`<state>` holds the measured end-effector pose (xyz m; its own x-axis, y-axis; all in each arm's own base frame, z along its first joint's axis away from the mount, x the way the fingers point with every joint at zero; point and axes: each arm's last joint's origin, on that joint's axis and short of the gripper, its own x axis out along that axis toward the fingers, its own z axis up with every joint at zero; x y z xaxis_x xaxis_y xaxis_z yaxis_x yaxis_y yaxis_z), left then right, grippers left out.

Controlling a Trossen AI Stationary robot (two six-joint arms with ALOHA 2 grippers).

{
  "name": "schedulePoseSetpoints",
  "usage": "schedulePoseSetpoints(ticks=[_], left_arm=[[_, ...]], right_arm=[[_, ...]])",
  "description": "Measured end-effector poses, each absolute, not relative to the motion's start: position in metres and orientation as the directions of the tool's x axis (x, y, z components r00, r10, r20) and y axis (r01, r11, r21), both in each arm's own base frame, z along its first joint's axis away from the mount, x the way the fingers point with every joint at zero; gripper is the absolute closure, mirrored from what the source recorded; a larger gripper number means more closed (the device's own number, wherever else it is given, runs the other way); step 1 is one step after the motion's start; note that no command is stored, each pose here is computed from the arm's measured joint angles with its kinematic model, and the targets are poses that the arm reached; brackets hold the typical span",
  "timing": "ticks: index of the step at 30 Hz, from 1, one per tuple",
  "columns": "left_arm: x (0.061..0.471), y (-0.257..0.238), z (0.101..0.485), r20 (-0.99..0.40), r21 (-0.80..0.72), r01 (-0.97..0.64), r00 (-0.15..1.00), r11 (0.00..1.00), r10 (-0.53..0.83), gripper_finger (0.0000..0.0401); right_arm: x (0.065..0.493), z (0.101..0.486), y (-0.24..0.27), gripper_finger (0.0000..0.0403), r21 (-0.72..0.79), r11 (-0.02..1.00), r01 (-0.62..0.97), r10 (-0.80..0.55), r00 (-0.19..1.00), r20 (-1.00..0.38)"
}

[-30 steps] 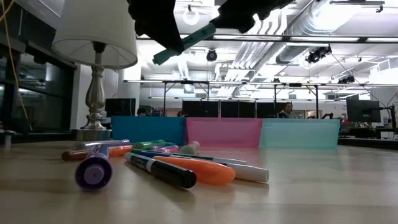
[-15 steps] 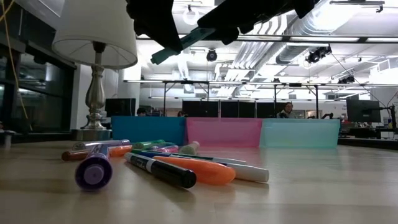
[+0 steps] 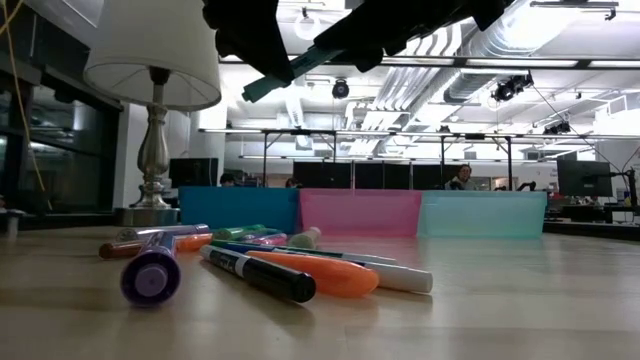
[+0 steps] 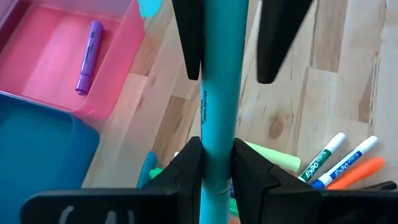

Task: Pick & Place Markers
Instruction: Put the light blue highlighter into the pink bin

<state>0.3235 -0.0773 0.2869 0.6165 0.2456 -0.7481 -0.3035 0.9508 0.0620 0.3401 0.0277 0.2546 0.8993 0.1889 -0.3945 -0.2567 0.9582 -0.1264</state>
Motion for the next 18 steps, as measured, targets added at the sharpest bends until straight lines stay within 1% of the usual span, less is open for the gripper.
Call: schedulePoseSetpoints(ticks=[7,18], left_arm=[[0.3236,-0.0774,0.2867,-0.749,0.064,-0.298,0.616,0.952,0.243,0.0347],[0.324,-0.0773,0.287,-0.746,0.063,-0.3,0.62,0.952,0.244,0.0345]], right_arm=[[0.3392,0.2532,0.0277,0.0339,-0.132,0.955,-0.265,0.189,0.889,-0.417],[0.3387,0.2527,0.0278,0.0339,-0.148,0.949,-0.277,0.192,0.885,-0.424]])
